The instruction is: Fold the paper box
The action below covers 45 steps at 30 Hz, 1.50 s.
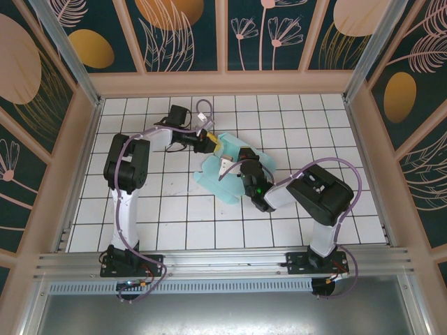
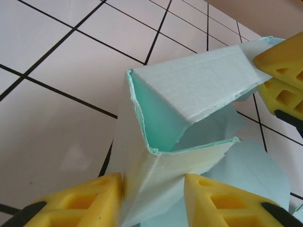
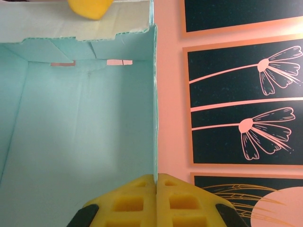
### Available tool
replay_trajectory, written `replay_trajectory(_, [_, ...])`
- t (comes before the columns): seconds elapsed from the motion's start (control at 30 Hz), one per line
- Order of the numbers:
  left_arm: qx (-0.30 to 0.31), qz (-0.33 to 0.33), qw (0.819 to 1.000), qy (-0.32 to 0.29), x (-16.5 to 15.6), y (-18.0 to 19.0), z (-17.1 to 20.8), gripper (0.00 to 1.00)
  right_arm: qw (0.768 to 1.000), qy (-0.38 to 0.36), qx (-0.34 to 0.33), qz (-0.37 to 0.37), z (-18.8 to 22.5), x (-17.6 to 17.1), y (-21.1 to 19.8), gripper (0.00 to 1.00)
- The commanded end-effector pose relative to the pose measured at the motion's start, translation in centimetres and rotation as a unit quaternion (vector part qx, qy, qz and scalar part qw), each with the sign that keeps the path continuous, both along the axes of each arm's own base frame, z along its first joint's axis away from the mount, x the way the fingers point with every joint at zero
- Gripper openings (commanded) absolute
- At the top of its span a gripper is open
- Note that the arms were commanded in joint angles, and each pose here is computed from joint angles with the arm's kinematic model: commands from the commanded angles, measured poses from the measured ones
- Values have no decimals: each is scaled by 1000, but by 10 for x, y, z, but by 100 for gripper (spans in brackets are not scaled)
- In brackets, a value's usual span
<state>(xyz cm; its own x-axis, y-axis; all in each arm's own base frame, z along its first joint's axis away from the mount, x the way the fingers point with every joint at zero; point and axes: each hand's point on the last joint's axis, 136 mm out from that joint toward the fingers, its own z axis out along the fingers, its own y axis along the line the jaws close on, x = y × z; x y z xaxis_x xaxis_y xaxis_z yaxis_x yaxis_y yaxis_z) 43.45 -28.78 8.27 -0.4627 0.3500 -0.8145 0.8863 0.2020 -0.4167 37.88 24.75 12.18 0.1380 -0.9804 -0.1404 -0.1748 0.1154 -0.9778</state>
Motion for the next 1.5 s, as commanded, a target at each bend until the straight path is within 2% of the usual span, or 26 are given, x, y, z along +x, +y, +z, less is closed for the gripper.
replay_trajectory(0.0, [-8, -21, 1000, 4, -7, -8, 0, 37, 1000, -16, 25, -5, 19, 4, 1, 0])
replay_trajectory(0.33, [7, 2, 1000, 9, -12, -19, -6, 28, 999, -11, 31, -5, 19, 3, 2, 0])
replay_trajectory(0.67, [32, 103, 994, -18, 18, -14, -6, 31, 999, -8, 40, -5, 20, 2, 2, 0])
replay_trajectory(1.47, [-1, 130, 991, -19, 16, -31, 4, 29, 999, -9, 40, -17, 16, 6, 5, 0])
